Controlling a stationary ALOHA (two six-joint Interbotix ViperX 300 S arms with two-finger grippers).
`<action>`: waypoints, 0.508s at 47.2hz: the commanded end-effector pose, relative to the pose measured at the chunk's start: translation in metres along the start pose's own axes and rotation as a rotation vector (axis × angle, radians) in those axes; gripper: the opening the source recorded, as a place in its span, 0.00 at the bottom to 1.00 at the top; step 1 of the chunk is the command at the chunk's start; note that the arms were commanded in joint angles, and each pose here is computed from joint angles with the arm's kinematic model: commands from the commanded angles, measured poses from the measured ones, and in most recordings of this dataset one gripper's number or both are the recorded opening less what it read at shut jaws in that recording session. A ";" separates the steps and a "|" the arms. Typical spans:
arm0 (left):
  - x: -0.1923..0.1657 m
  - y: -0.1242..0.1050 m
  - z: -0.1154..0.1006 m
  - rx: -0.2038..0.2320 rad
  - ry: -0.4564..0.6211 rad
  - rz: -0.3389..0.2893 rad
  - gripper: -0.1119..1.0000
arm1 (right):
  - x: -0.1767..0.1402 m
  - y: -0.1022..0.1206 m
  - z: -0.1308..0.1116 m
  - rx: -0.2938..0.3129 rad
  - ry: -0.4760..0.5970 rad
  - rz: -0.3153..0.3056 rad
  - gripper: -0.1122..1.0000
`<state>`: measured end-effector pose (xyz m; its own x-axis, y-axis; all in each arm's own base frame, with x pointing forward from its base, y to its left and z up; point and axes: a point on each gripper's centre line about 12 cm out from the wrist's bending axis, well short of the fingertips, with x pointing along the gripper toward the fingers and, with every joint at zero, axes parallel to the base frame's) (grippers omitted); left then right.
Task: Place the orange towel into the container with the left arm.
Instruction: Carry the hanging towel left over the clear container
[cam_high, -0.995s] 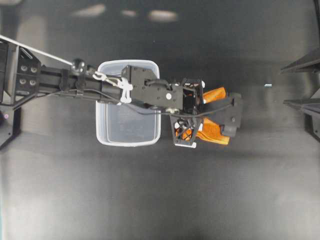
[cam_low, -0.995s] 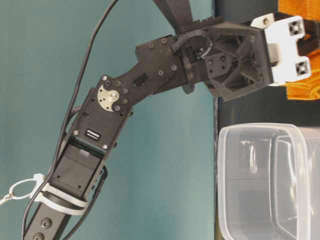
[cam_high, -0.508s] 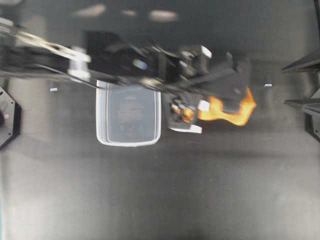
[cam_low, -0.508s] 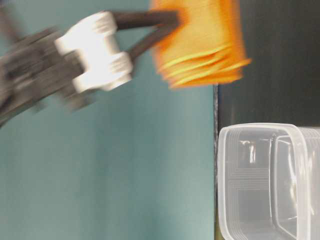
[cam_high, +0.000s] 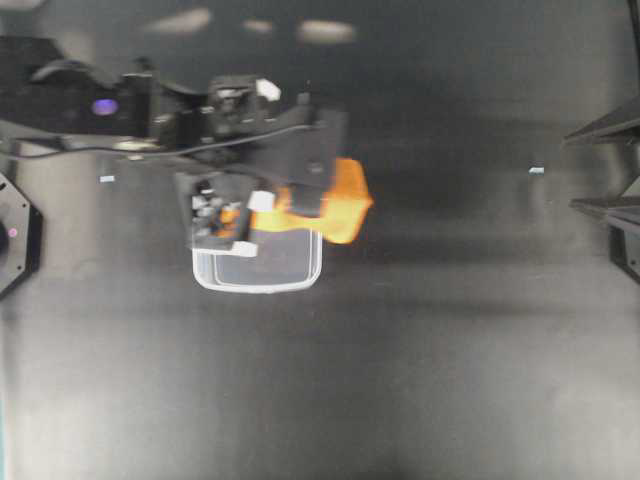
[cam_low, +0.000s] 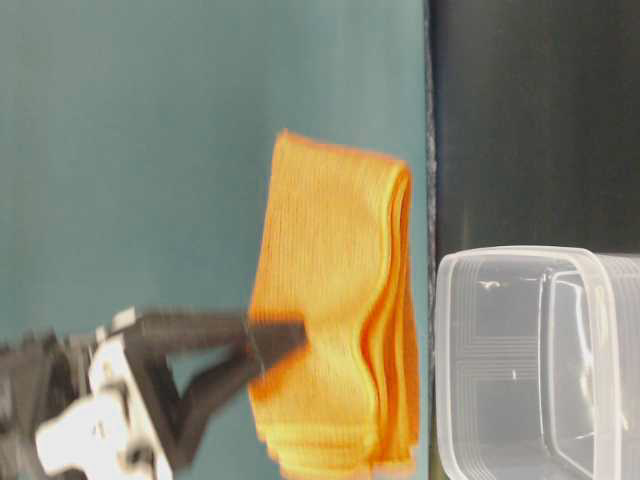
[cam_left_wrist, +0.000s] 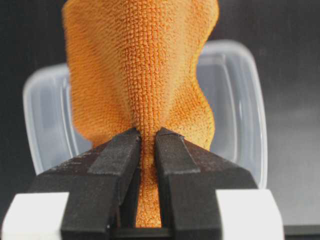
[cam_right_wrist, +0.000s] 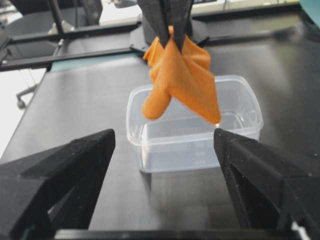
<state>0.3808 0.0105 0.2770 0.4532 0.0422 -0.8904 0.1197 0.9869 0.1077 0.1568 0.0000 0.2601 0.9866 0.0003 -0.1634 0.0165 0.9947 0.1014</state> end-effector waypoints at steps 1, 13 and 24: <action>-0.013 -0.001 -0.011 -0.001 -0.021 0.007 0.16 | 0.000 0.001 0.006 0.004 -0.020 0.004 0.79; -0.014 0.003 -0.026 -0.014 -0.061 0.020 0.16 | 0.000 0.001 0.006 0.007 -0.021 0.006 0.79; -0.010 0.004 -0.027 -0.019 -0.059 0.021 0.16 | 0.000 0.001 0.006 0.009 -0.021 0.004 0.79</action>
<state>0.3531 0.0179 0.2649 0.4793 0.0515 -0.8761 0.0971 0.9890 0.1112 0.1568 0.0000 0.2602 0.9868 0.0003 -0.1619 0.0168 0.9944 0.1044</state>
